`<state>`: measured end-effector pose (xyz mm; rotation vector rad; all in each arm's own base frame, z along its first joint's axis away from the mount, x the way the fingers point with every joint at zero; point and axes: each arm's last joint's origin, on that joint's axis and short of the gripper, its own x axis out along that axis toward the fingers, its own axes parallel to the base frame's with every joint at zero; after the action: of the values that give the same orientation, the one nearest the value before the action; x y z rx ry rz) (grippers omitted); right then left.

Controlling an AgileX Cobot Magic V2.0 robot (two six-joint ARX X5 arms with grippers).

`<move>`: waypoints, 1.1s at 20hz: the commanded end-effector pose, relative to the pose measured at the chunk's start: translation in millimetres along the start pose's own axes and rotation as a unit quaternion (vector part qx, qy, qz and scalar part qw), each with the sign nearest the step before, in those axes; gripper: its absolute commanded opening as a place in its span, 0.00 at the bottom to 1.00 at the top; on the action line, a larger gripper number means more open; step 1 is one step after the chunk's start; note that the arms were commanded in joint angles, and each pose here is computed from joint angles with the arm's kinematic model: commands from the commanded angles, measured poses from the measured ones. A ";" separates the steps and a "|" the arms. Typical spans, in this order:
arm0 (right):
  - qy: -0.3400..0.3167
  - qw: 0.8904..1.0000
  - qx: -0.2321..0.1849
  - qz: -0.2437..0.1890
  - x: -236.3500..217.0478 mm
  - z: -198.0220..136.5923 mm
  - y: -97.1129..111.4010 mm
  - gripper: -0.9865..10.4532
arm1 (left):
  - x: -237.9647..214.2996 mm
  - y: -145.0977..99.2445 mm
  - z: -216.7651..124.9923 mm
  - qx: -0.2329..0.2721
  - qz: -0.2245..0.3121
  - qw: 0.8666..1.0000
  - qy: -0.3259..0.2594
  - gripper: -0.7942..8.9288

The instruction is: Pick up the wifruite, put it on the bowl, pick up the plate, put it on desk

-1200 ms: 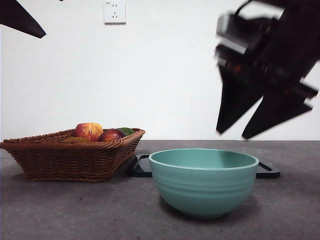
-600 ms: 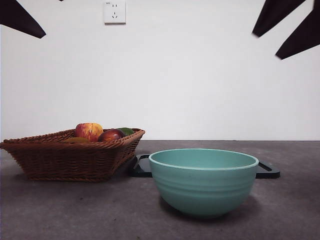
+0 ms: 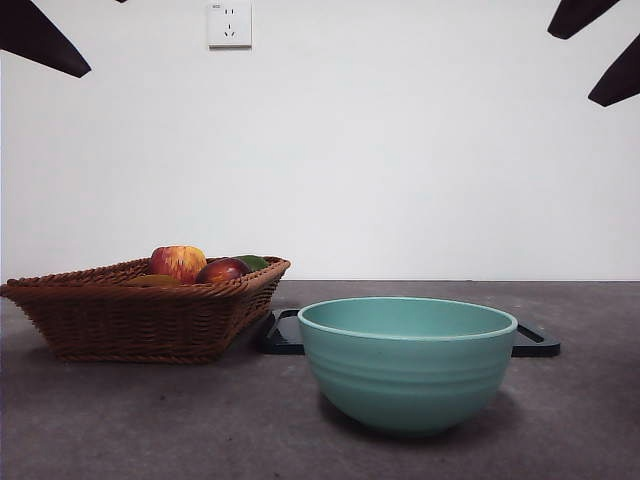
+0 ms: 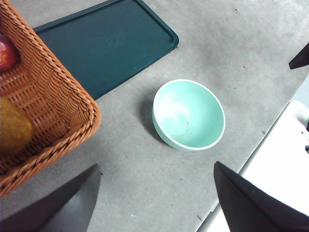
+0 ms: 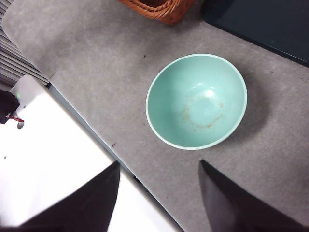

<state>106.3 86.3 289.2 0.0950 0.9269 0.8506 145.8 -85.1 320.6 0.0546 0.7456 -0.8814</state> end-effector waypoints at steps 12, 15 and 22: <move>-0.008 1.000 -0.014 0.002 -1.7 4.2 2.4 0.09 | -0.2 -0.9 2.8 0.007 -0.005 1.000 -0.004 0.09; -0.010 1.000 -0.012 0.002 -1.7 4.7 2.5 0.09 | -0.2 -1.0 2.9 0.007 -0.004 1.000 -0.004 0.09; -0.010 1.000 -0.013 0.002 -1.7 4.7 2.5 0.09 | -0.2 -1.0 2.9 0.007 -0.004 1.000 -0.004 0.09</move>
<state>106.6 86.4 289.4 0.0921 0.9208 0.8479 145.8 -85.1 320.7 0.0563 0.7443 -0.8822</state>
